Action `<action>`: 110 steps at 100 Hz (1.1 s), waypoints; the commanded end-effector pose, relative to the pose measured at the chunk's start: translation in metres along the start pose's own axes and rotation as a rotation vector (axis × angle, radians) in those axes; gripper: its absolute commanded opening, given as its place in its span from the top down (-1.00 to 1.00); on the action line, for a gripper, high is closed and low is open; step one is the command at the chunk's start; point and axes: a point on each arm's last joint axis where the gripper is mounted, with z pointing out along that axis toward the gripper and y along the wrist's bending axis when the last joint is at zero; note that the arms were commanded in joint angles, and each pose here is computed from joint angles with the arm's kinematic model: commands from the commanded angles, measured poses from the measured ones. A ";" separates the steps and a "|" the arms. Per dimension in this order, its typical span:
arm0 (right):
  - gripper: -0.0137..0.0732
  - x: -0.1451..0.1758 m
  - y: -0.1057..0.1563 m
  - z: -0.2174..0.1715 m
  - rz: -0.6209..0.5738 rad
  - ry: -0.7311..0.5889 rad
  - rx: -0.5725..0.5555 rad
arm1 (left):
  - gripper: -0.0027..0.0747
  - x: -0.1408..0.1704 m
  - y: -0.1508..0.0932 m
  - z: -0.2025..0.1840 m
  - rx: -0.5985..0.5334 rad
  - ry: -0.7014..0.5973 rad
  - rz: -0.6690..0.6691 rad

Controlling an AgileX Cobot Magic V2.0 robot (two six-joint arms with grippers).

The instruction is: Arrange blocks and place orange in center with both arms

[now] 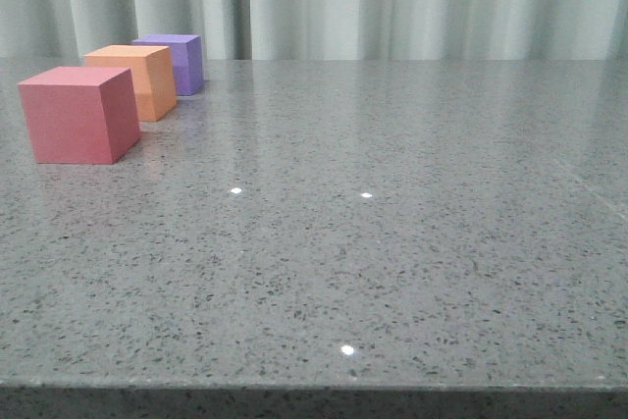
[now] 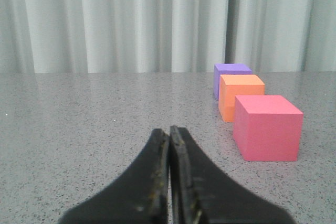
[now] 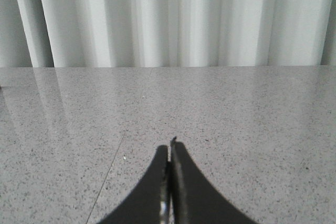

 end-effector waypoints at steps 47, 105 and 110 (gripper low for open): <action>0.84 0.012 0.000 -0.008 0.006 -0.174 -0.011 | 0.98 0.004 0.000 -0.002 0.009 -0.079 -0.002; 0.84 0.012 0.000 -0.008 0.006 -0.173 -0.011 | 0.98 0.004 0.000 -0.002 0.009 -0.079 -0.002; 0.84 0.012 0.000 -0.008 0.006 -0.173 -0.011 | 0.98 0.004 0.000 -0.002 0.009 -0.079 -0.002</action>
